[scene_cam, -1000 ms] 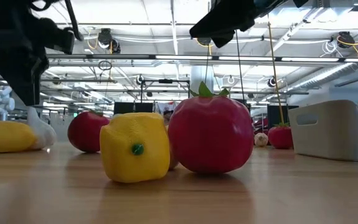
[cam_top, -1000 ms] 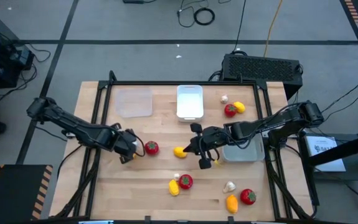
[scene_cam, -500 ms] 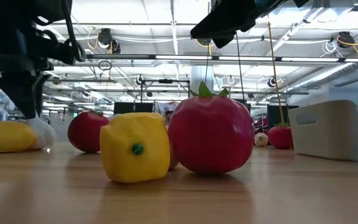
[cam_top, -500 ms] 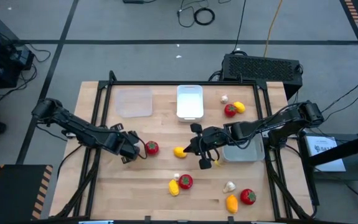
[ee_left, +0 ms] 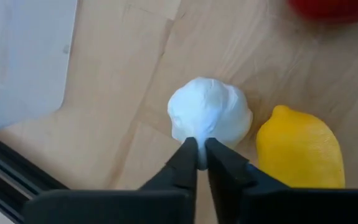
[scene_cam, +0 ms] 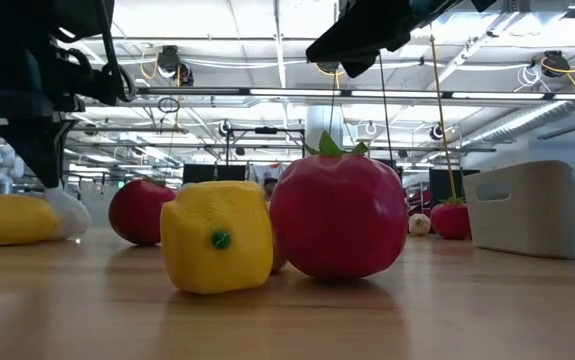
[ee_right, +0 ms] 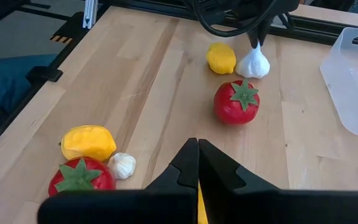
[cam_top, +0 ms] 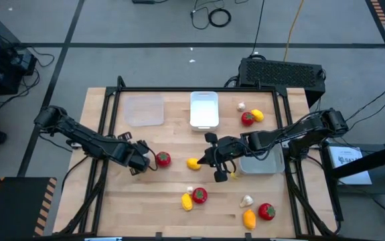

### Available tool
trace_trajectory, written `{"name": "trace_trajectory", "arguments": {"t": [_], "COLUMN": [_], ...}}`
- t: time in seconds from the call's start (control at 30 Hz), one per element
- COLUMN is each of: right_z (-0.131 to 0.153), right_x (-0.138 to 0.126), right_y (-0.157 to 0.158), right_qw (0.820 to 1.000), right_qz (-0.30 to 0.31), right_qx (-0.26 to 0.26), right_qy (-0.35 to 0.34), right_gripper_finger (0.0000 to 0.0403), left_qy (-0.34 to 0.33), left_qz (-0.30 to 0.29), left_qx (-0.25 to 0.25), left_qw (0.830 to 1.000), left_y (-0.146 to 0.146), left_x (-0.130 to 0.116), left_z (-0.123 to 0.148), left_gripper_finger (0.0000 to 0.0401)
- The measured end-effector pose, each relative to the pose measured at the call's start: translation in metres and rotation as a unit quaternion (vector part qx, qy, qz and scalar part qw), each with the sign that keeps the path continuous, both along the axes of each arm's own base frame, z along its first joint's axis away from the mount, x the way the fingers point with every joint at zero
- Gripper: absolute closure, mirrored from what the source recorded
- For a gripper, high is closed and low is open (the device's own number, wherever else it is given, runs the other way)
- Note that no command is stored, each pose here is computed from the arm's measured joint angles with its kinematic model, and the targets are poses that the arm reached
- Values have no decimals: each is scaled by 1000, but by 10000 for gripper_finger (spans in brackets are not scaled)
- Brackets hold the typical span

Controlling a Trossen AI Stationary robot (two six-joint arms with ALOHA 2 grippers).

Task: Sort produce into baskets
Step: Put the garlic into the transparent bin

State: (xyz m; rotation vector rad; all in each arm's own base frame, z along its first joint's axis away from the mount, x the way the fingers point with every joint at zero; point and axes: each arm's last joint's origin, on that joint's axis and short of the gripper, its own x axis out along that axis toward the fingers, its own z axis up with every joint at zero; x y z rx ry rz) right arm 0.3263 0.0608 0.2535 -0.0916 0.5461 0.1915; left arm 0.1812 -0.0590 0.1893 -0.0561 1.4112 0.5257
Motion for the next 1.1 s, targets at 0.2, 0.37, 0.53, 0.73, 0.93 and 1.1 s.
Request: {"name": "trace_trajectory", "arguments": {"t": [0.2, 0.37, 0.53, 0.73, 0.93, 1.1], "right_z": [-2, -2, -2, -2, -2, -3], "right_x": [-1, -1, -1, -1, -1, -1], "right_y": [0, -2, -5, -5, -5, -5], "right_qw": [1000, 1000, 1000, 1000, 1000, 1000], "right_qz": [0, -2, -6, -6, -6, -6], "right_qx": [-2, -4, -4, -4, -4, -4], "right_qy": [9, 13, 13, 13, 14, 14], "right_gripper_finger": [403, 403, 403, 403, 403, 403], "left_qy": [10, 9, -4, 5, 26, 10], "left_qz": [-16, -35, -51, -53, -6, 39], "left_qx": [2, 7, 51, 80, 76, 50], "left_qw": [1000, 999, 997, 995, 997, 998], "left_y": [1, 5, 20, 59, 112, 147], "left_x": [1, 11, 23, 31, 16, -5], "left_z": [3, 28, 61, 81, 90, 98], "left_gripper_finger": [390, 391, 392, 392, 393, 393]}}
